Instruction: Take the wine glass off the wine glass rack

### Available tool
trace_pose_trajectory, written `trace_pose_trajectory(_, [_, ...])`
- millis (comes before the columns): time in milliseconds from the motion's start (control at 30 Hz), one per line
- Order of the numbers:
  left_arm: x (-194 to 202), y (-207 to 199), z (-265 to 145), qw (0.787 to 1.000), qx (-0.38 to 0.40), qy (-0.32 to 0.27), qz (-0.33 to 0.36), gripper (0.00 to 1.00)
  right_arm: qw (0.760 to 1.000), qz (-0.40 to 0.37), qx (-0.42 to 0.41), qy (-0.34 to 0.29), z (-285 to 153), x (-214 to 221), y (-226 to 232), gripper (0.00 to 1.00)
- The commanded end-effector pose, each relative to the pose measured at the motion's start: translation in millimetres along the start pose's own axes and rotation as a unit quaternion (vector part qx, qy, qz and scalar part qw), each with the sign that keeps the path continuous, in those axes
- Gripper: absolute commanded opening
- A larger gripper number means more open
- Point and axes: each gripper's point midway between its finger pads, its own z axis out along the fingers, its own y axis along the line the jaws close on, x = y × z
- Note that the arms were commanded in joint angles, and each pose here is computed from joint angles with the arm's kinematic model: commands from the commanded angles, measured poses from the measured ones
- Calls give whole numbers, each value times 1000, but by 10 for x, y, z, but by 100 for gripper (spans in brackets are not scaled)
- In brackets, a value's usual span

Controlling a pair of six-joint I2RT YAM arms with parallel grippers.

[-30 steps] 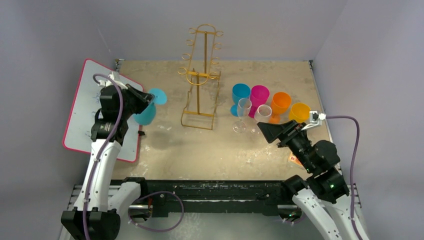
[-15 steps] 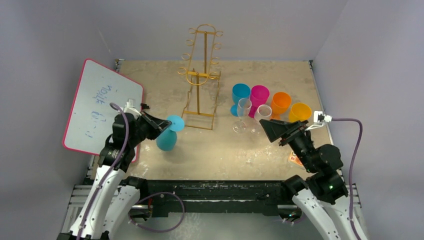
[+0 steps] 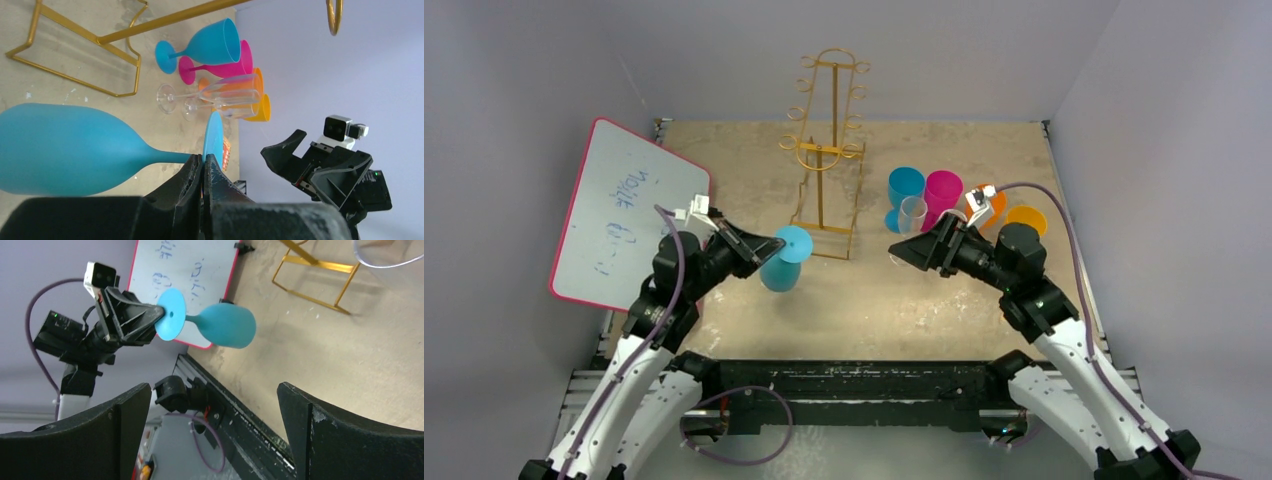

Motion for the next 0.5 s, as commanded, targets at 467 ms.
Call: trace_pose_trajectory(467, [795, -742, 171, 984, 150, 69, 72, 0, 996, -13, -88, 20, -38, -61, 466, 100])
